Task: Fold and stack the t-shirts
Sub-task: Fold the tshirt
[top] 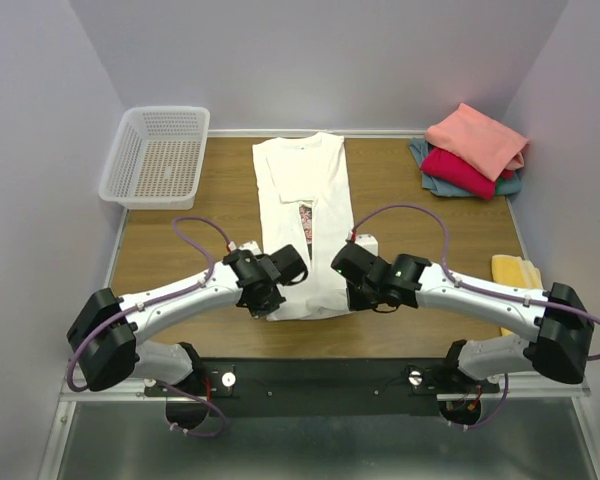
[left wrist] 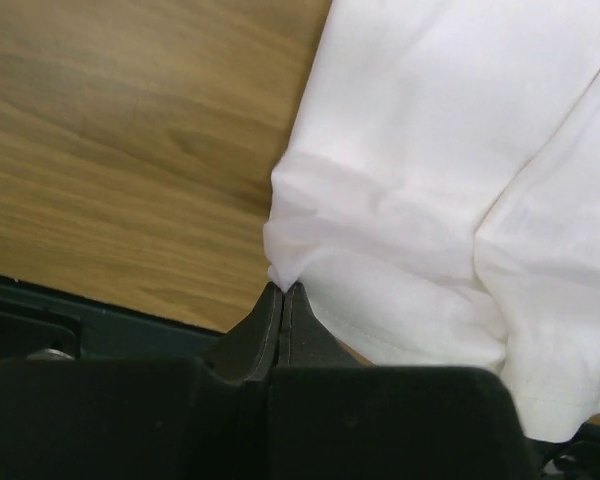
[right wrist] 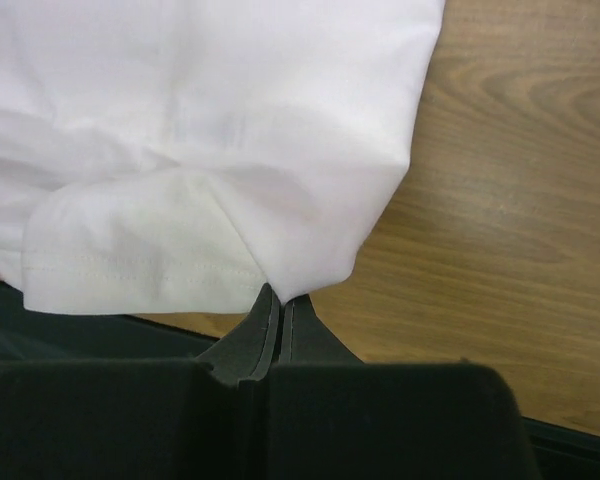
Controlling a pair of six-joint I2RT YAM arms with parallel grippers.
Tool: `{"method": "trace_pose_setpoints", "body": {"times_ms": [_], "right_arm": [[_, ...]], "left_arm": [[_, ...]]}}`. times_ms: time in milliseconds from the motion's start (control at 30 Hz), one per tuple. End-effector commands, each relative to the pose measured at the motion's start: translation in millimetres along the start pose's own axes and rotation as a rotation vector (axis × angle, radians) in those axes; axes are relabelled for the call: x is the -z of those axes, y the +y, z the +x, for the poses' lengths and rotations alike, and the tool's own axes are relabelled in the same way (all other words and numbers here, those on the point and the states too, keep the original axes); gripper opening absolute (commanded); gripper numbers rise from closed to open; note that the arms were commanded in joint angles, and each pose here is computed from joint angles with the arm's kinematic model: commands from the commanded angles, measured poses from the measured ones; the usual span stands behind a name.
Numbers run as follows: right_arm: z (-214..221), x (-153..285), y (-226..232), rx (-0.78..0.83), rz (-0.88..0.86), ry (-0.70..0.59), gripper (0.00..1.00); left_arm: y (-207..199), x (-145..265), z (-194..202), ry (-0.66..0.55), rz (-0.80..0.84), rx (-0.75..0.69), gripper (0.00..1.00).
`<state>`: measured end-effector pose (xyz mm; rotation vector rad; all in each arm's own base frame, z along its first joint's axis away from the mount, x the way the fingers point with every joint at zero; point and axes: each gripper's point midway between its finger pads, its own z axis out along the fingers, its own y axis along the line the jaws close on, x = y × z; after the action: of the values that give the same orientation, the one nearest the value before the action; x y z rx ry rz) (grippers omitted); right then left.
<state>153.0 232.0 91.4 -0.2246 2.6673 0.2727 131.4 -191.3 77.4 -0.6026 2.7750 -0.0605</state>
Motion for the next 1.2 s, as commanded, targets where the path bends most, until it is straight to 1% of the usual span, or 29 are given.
{"method": "trace_pose_setpoints", "body": {"times_ms": [0,33,133,167,200,233,300,367,400,467,500,533,567,600,667,700,733,767,800,867,900,1167], "right_arm": [[-38,0,-9,0.047,0.114,-0.107,0.01],[-43,0,-11,0.051,0.124,-0.118,0.01],[-63,-5,-18,0.048,0.171,-0.140,0.01],[-67,-9,-20,0.052,0.190,-0.139,0.01],[-76,-12,-24,0.042,0.206,-0.149,0.01],[-84,-12,-24,0.050,0.211,-0.162,0.01],[-99,-20,-31,0.035,0.232,-0.173,0.01],[-113,-23,-33,0.035,0.232,-0.186,0.01],[-124,-27,-38,0.010,0.233,-0.197,0.01],[-137,-35,-41,0.020,0.245,-0.202,0.01],[-147,-38,-46,0.000,0.247,-0.217,0.01],[-150,-47,-49,0.013,0.254,-0.200,0.01],[-159,-48,-48,0.010,0.250,-0.212,0.01],[-168,-52,-51,0.000,0.251,-0.223,0.01],[-174,-66,-56,0.012,0.258,-0.204,0.01],[-184,-68,-57,-0.005,0.249,-0.215,0.01],[-189,-71,-58,0.002,0.244,-0.213,0.01],[-189,-82,-60,0.003,0.252,-0.193,0.01],[-198,-83,-61,-0.007,0.245,-0.202,0.01],[-203,-90,-61,-0.005,0.241,-0.195,0.01],[-204,-99,-64,-0.009,0.239,-0.178,0.01],[-233,-125,-68,-0.035,0.224,-0.174,0.01]], "left_arm": [[-10,3,-54,-0.149,0.038,0.036,0.00],[-12,3,-60,-0.162,0.042,0.018,0.00],[-21,0,-86,-0.201,0.047,0.036,0.00],[-27,-1,-93,-0.216,0.057,0.017,0.00],[-29,-7,-98,-0.222,0.037,-0.001,0.00],[-36,-4,-113,-0.241,0.044,0.012,0.00],[-41,-12,-127,-0.262,0.007,-0.033,0.00],[-50,-10,-149,-0.289,0.004,-0.026,0.00],[-51,-18,-156,-0.295,-0.021,-0.049,0.00],[-60,-17,-178,-0.318,-0.014,-0.040,0.00],[-60,-25,-184,-0.319,-0.041,-0.060,0.00],[-66,-21,-194,-0.335,-0.032,-0.055,0.00],[-66,-23,-204,-0.341,-0.037,-0.047,0.00],[-66,-31,-209,-0.336,-0.056,-0.052,0.00],[-75,-30,-224,-0.353,-0.046,-0.063,0.00],[-74,-38,-230,-0.346,-0.061,-0.065,0.00],[-80,-36,-239,-0.359,-0.050,-0.073,0.00],[-82,-38,-244,-0.358,-0.052,-0.076,0.00],[-82,-49,-247,-0.344,-0.067,-0.082,0.00],[-91,-48,-258,-0.352,-0.055,-0.089,0.00],[-90,-58,-257,-0.336,-0.083,-0.099,0.00],[-93,-66,-288,-0.346,-0.085,-0.078,0.00]]}}
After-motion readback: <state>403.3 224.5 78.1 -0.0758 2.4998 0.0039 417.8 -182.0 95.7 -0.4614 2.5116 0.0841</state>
